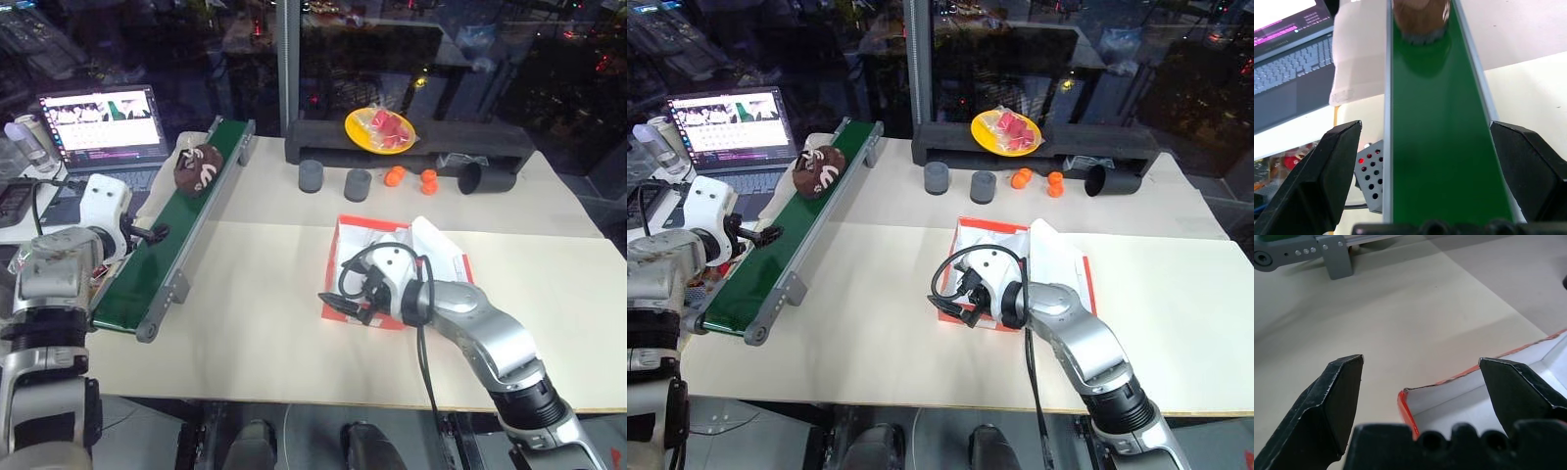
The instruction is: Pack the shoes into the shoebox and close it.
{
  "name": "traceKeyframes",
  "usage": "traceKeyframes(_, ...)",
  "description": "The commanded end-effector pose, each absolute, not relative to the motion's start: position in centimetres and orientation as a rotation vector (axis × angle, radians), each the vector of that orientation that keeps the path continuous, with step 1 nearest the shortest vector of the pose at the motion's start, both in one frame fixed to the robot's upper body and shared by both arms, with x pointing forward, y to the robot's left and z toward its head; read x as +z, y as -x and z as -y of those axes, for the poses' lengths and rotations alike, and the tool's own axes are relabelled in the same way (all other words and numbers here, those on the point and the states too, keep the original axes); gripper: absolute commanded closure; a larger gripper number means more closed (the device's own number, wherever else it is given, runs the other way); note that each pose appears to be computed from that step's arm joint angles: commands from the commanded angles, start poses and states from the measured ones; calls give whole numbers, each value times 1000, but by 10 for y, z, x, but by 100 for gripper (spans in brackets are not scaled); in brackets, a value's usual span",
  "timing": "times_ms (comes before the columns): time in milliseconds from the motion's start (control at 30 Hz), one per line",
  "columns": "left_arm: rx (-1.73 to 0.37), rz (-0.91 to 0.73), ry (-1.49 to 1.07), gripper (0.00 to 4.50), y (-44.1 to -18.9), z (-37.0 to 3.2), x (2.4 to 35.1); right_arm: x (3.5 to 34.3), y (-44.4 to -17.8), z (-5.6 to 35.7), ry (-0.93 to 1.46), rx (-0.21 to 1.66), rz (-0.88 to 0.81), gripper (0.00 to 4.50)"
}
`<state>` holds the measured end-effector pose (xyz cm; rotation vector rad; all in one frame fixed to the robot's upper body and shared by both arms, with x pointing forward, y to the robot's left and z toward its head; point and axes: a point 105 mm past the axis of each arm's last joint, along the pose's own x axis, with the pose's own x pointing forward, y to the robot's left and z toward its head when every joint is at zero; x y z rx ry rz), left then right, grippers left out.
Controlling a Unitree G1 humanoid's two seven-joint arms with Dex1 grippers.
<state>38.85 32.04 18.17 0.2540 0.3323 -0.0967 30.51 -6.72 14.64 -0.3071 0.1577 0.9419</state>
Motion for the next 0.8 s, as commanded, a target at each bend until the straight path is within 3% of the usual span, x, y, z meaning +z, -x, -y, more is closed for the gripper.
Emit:
traceKeyframes(33,-90,-323,-267,0,-388,-320,199,158,-306,70,311,917,-107,5)
traceKeyframes(533,-93,-338,-279,0,-391,-319,198,158,-306,71,292,906,-108,5)
traceKeyframes(733,-70,-472,-257,0,-388,-323,157,159,-306,73,280,889,-106,5)
traceKeyframes(800,-85,-488,-254,54,-388,-319,151,160,-307,74,279,884,-105,0)
